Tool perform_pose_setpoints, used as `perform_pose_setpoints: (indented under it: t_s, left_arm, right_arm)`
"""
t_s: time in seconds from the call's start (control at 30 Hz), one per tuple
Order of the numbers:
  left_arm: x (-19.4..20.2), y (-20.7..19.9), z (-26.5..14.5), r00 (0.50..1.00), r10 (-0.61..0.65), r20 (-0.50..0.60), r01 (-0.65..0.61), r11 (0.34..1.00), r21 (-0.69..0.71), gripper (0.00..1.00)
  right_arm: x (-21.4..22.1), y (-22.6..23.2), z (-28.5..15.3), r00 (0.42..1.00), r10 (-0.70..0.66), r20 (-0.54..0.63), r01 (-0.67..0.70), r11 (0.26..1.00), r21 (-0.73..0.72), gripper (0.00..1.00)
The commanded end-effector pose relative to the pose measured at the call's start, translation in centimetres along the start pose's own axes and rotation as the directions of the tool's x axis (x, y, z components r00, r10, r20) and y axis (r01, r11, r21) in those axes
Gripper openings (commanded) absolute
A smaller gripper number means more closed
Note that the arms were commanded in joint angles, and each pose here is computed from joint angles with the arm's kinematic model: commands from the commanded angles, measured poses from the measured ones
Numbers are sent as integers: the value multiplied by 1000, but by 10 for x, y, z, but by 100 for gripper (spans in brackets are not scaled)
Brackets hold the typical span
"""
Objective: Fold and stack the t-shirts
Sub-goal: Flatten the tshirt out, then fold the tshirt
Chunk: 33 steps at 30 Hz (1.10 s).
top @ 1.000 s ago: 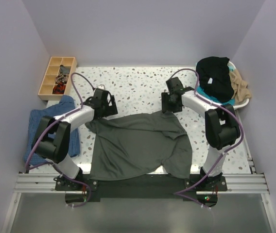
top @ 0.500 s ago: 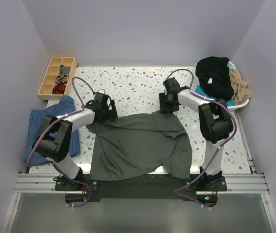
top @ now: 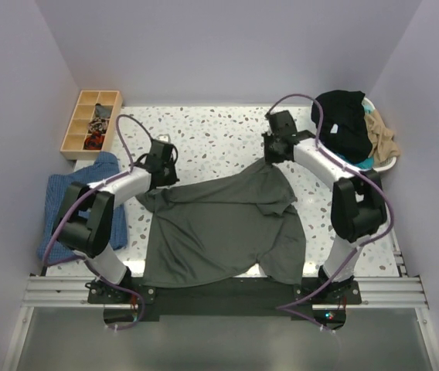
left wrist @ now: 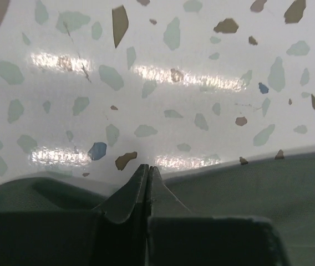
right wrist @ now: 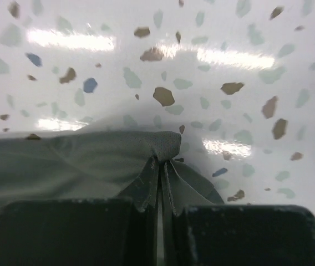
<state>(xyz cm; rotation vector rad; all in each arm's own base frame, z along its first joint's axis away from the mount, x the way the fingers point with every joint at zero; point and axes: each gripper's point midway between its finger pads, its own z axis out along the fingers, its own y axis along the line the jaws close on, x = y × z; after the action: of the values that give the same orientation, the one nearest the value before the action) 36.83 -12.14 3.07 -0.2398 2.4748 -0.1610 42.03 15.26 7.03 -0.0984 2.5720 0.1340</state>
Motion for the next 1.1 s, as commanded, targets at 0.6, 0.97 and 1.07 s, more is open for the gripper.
perform_pose_setpoints:
  t_s: [0.6, 0.97, 1.07]
  left_arm:
    - [-88, -19, -2, 990, 4, 141, -14, 997, 73, 37]
    - [-59, -11, 45, 998, -1, 58, -1, 1000, 28, 52]
    - [-54, -9, 64, 999, 2, 32, -2, 1000, 9, 52]
  right_arm:
    - [-85, -43, -34, 984, -15, 180, -30, 970, 242, 0]
    - [-79, -43, -25, 988, -25, 149, -12, 970, 242, 0]
    - [-78, -48, -23, 990, -28, 135, -10, 962, 271, 0]
